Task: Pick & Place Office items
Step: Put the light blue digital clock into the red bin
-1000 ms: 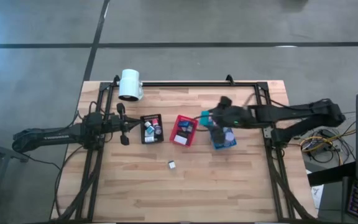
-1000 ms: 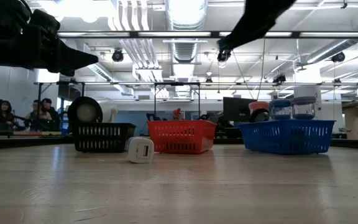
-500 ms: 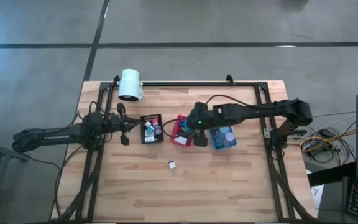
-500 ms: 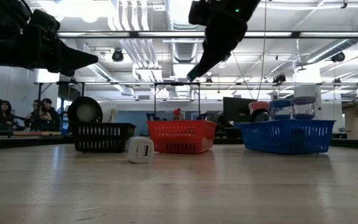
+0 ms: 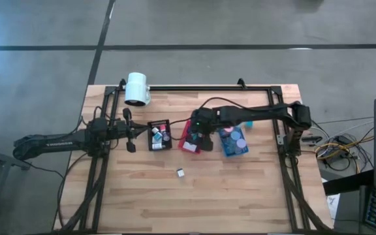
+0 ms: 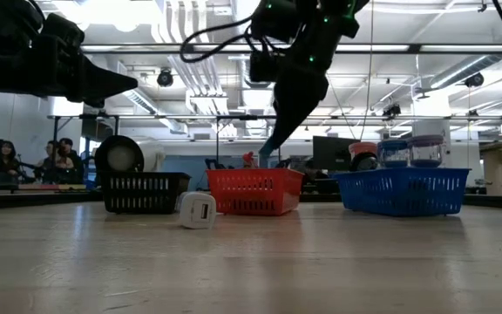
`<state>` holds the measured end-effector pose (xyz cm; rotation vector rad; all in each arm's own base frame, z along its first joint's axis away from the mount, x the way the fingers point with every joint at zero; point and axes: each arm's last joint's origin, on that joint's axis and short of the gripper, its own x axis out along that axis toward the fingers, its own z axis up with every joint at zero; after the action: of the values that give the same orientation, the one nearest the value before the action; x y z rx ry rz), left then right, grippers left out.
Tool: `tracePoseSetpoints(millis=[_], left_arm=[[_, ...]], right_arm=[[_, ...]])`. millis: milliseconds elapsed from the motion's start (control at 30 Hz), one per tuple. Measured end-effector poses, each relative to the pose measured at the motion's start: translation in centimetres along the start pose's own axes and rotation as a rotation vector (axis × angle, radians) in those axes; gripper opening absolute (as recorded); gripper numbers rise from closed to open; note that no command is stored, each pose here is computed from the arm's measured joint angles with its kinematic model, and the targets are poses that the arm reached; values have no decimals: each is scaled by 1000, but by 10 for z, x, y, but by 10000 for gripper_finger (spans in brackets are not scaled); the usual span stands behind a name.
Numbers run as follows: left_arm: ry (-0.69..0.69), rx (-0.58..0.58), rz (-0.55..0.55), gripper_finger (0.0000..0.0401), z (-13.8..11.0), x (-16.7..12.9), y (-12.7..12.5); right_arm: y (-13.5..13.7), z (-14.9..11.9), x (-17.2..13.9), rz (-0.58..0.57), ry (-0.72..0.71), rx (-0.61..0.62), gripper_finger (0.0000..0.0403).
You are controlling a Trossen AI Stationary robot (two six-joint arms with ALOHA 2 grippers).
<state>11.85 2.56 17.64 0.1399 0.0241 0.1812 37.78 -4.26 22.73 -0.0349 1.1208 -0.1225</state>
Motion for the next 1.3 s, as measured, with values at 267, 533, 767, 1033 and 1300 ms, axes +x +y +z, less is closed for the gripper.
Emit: tracePoseSetpoints(millis=[267,533,767,1033,1300], left_arm=[[0,0,0,23,0,0,0],[0,0,0,23,0,0,0],[0,0,0,23,0,0,0],[0,0,1,23,0,0,0],[0,0,1,23,0,0,0]], right_arm=[[-4,-2,17,-3,32,-1,288],[-7,-1,28,-6,35,-2,288],[-8,-3,49,-4,64,2,288],[-8,-8,59,15,104,-4,289],[-9,-5,48,10,71,0,333]])
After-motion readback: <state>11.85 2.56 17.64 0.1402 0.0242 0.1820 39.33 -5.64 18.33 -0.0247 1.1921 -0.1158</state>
